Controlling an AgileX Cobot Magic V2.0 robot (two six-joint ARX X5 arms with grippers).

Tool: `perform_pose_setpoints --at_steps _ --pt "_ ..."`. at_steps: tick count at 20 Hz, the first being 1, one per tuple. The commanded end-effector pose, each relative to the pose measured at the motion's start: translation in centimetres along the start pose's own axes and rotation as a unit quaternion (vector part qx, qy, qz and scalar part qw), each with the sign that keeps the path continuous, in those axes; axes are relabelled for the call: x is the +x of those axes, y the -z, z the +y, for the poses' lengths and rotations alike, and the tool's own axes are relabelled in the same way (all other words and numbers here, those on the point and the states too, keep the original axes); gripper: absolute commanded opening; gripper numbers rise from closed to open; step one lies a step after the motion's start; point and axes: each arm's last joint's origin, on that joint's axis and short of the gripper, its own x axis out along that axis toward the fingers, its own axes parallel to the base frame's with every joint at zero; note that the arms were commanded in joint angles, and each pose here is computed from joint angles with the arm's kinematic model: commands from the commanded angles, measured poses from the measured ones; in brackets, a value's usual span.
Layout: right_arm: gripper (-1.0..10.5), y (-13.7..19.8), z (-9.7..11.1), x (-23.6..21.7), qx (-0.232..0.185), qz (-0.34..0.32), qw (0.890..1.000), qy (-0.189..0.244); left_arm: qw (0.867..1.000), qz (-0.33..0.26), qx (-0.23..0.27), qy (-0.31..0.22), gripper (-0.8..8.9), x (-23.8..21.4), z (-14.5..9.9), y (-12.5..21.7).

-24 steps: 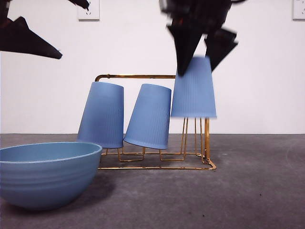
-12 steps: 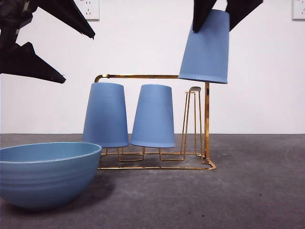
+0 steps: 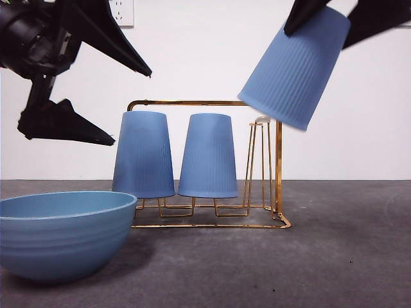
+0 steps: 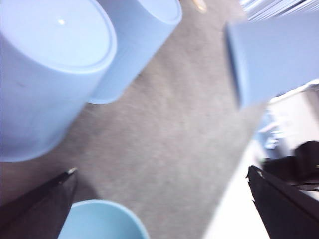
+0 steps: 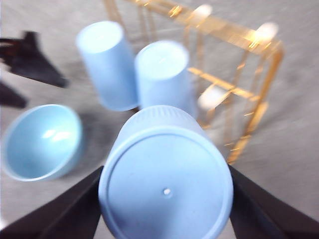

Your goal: Right arm lift cup from the cupboard, then place it on the right of the bowl

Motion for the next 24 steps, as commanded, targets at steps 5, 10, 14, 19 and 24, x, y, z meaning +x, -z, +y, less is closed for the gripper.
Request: perform_pose_setpoints --at_steps 5,10,14,19,24 --pt "2.5 4.6 -0.5 2.6 0.117 -0.058 0.984 -0.118 0.998 0.013 -0.016 0.055 5.57 0.6 0.0 -0.4" --pt "2.5 7.8 -1.3 4.8 0.189 -0.105 0.961 -0.175 0.990 0.027 -0.052 0.130 5.56 1.4 0.0 -0.7" --pt "2.5 8.8 -1.3 5.8 0.227 -0.118 0.945 -0.204 0.980 0.055 -0.082 0.170 5.52 3.1 0.2 -0.6" --pt "2.5 9.0 -0.4 8.0 0.233 -0.102 0.938 -0.234 0.974 0.076 -0.066 0.202 4.47 4.6 -0.4 -0.4" --pt "2.5 9.3 0.0 9.6 0.246 -0.092 0.932 -0.251 0.974 0.075 -0.067 0.203 3.82 4.6 -0.5 -0.5"
